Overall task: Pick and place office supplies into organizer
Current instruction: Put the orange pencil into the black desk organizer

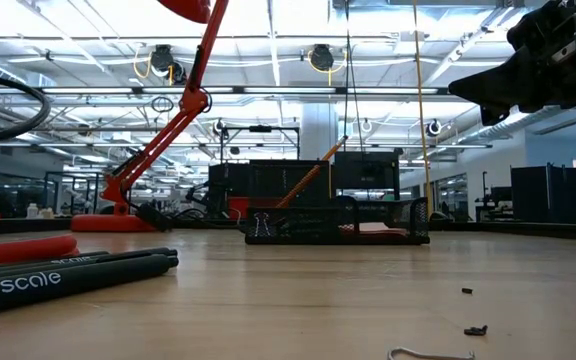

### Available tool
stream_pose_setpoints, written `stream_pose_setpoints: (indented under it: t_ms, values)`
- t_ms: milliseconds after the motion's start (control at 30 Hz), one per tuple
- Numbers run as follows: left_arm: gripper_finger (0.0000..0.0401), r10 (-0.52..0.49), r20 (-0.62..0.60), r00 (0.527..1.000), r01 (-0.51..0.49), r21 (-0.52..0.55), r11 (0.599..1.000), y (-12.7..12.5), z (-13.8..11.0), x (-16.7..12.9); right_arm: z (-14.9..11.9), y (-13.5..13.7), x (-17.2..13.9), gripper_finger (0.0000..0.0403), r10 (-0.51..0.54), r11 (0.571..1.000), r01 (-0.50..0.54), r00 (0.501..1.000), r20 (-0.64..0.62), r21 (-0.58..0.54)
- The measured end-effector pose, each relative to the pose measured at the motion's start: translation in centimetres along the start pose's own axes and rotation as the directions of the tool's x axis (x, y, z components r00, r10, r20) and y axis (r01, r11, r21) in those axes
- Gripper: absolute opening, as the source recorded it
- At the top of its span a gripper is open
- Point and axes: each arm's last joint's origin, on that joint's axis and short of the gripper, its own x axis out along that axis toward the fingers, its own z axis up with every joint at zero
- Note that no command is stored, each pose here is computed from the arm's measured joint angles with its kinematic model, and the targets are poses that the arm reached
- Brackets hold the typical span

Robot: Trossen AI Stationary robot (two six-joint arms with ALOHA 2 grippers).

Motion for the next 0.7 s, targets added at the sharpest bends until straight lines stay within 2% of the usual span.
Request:
stream_pose_setpoints:
  t_ms: [167,367,533,700]
  values:
    - [0.0085,-0.006,0.01,1.0,0.005,0.005,1.0,-0.04,0.03,0.02,0.0,0.0,0.0,0.0004,0.0,1.0,0.0,1.0,0.0,0.0]
    - [0.0051,-0.02,0.048,0.999,0.018,0.034,0.999,-0.18,0.12,0.05,0.0,0.0,0.0,0.0004,0.0,1.0,0.0,1.0,0.0,0.0]
    - [0.003,-0.032,0.1,0.994,0.028,0.042,0.999,-0.31,0.27,0.07,0.0,0.0,0.0,0.0004,0.0,1.0,0.0,1.0,0.0,0.0]
    - [0.0031,-0.067,0.182,0.981,0.054,0.076,0.996,-0.44,0.54,-0.16,0.0,0.0,0.0,0.0004,0.0,1.0,0.0,1.0,0.0,0.0]
